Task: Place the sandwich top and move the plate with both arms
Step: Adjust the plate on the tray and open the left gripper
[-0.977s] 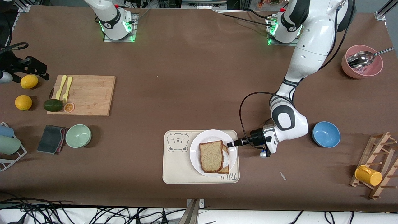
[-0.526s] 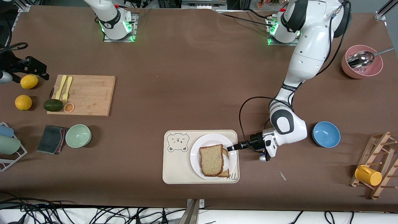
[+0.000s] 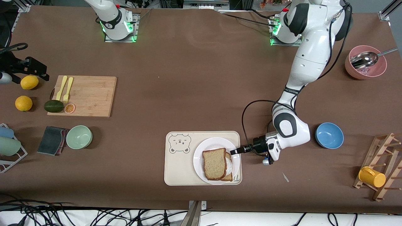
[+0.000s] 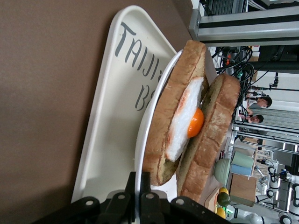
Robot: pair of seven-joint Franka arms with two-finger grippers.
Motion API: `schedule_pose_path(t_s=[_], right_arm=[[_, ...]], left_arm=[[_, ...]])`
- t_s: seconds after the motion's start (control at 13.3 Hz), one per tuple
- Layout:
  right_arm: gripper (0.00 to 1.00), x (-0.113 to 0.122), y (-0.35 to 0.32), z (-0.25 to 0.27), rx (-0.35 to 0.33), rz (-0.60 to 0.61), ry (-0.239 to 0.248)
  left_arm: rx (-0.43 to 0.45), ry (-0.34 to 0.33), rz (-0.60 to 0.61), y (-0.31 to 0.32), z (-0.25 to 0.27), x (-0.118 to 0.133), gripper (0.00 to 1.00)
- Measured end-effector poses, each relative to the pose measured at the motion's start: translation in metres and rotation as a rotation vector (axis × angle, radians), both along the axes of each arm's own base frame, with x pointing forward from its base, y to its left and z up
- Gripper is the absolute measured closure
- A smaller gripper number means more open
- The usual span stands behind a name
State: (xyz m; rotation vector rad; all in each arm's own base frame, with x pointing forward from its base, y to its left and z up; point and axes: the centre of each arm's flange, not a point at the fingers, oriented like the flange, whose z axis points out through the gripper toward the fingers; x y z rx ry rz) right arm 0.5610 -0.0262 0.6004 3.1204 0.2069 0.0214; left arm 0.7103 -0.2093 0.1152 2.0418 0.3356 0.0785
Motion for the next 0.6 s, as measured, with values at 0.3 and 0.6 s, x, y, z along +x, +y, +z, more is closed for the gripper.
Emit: schedule_pose_path(t_s=[0.3, 0.6], right_arm=[[0.0, 0.0008, -0.0002, -0.0018, 0.0, 0.0, 0.003], [0.0, 0.0016, -0.0003, -0.0034, 0.0, 0.0, 0.006]], left_arm=[[0.01, -0.011, -0.012, -0.0008, 0.0042, 0.0027, 0.92], [0.032, -0.018, -0.032, -0.0007, 0.0086, 0.0057, 0.72]])
